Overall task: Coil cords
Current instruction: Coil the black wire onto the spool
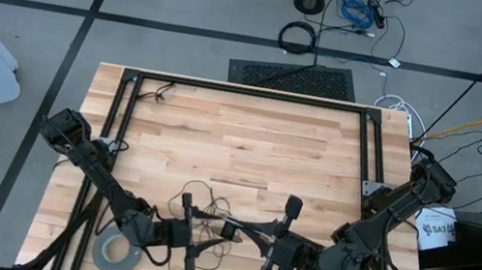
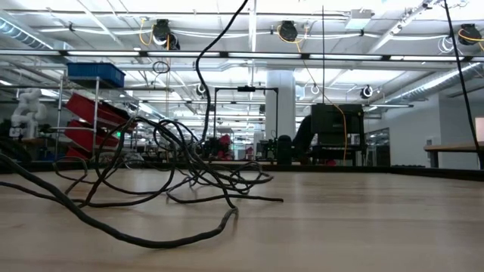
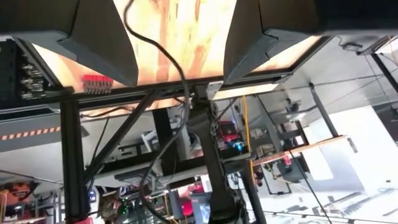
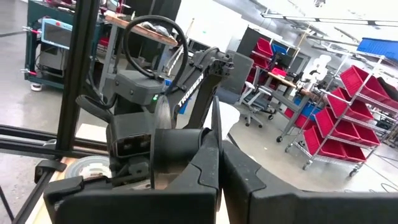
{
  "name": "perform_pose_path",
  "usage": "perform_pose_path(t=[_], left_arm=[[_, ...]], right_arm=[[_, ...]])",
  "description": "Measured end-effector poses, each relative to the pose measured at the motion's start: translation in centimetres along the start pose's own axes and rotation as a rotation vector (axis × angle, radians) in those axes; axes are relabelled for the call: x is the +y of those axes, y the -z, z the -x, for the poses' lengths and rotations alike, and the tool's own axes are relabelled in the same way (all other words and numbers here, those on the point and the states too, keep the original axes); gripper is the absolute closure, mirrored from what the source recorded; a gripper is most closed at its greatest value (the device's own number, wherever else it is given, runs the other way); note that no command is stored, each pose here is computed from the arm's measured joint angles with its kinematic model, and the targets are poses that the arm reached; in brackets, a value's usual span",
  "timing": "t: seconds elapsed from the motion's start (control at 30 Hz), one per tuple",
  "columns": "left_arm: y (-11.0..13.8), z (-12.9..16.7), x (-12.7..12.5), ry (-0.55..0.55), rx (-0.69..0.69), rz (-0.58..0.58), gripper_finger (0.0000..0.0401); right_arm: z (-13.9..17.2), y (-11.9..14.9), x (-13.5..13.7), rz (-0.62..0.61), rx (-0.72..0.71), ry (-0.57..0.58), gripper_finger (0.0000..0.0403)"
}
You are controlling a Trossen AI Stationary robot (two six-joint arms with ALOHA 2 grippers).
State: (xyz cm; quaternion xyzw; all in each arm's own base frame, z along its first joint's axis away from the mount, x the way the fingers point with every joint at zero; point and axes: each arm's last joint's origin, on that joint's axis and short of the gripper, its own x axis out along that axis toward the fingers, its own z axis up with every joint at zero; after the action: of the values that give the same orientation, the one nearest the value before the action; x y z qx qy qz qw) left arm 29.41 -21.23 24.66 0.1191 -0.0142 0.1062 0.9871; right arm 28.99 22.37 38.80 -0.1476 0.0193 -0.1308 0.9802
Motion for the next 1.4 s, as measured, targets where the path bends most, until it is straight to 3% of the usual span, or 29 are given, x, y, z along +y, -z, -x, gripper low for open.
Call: perform_pose_path(t=[0.23,0.57,1.03,1.17,1.4], left_arm=[[0.0,-0.3,0.0,0.067,-0.020,0.029,0.0162],[0.1,-0.4,0.1,0.061,-0.012,0.026,0.0225],[1.0,-1.1,0.6,0.044,0.051,0.012,0.0237],[1.0,-1.0,0.6,0.016,0.056,-0.012,0.0276],[1.0,-0.9,0.6,0.008,0.058,0.012,0.0390]], right_arm=[[0.0,0.0,0.0,-0.003,0.000,0.000,0.0403],[0.0,0.0,0.0,-0.009,0.002,-0.001,0.0403],[-0.1,0.0,0.1,-0.007,-0.005,-0.024,0.0403],[-0.1,0.0,0.1,-0.007,-0.005,-0.024,0.0403],[-0.1,0.0,0.1,-0.005,-0.004,-0.024,0.0403]])
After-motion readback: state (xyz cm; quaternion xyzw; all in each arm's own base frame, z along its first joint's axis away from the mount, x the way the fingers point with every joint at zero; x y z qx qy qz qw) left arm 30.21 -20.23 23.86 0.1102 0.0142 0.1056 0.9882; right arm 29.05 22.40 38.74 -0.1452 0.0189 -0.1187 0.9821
